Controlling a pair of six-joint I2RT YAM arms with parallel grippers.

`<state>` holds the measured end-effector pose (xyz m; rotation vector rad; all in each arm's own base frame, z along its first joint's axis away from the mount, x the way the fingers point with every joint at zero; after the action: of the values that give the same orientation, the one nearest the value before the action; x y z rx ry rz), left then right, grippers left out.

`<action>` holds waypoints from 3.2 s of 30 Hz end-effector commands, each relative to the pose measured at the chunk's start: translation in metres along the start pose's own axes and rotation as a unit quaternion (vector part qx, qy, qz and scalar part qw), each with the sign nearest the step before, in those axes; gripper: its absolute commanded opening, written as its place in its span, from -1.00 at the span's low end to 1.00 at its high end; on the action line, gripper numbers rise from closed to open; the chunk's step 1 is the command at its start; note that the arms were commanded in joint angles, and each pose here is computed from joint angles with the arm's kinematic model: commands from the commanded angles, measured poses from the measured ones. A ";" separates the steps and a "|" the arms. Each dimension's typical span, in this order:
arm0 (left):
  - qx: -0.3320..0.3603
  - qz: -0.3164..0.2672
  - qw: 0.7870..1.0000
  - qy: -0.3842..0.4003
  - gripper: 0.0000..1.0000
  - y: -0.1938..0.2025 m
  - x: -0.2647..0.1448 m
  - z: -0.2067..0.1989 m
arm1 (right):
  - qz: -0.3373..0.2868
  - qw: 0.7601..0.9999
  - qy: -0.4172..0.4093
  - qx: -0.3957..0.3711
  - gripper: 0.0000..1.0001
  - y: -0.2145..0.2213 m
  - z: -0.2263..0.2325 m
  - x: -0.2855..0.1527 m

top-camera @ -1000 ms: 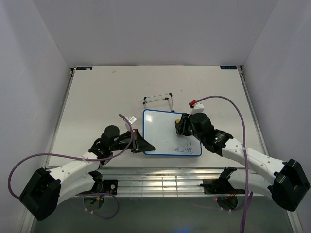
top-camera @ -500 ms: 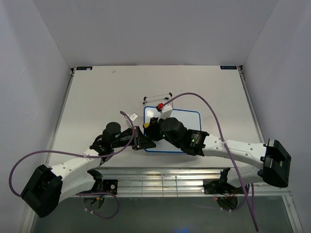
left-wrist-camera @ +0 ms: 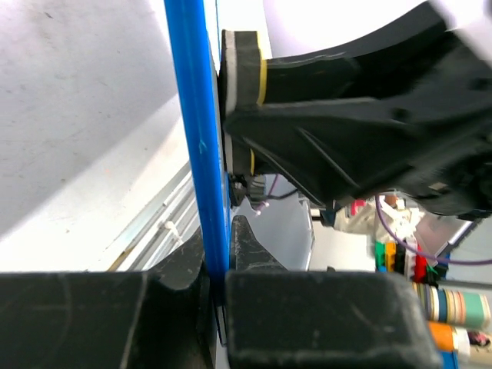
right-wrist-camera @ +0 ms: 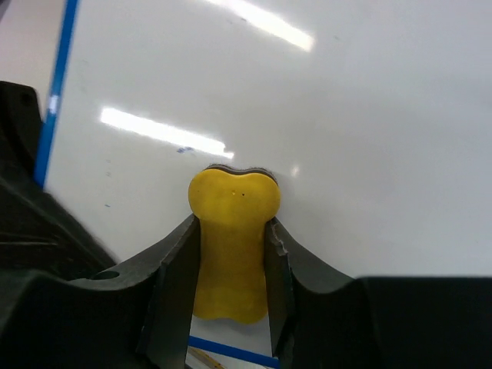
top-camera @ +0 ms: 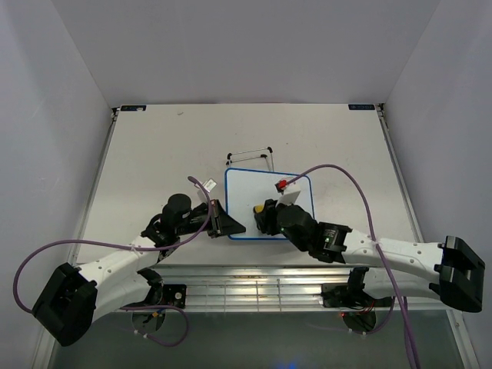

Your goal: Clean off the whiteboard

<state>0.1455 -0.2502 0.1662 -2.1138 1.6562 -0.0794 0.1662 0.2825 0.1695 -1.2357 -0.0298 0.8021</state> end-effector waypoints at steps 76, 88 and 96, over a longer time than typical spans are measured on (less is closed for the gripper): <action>0.130 -0.099 0.968 0.193 -1.00 -0.024 -0.027 -0.089 | 0.117 0.993 -0.013 0.023 -0.65 0.047 -0.063 -0.010; 0.115 -0.101 0.971 0.186 -1.00 -0.030 -0.021 -0.087 | 0.125 0.985 -0.119 -0.022 -0.65 0.044 0.004 0.022; 0.106 -0.153 0.972 0.140 -1.00 -0.041 -0.029 -0.080 | 0.141 0.988 -0.013 0.064 -0.58 0.069 -0.115 0.003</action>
<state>0.1568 -0.2350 0.1550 -2.2581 1.4343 -0.0280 0.2036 0.2371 0.1214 -1.1052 -0.0153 0.9493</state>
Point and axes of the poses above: each gripper's point midway between its finger pads, its own x axis out along the fingers, its own z axis along the line the jaws close on, y = z × x, the point moved 3 cm from there along -x, back along the fingers, and after that the axes turned 2 degrees about x, right-handed, at the moved point
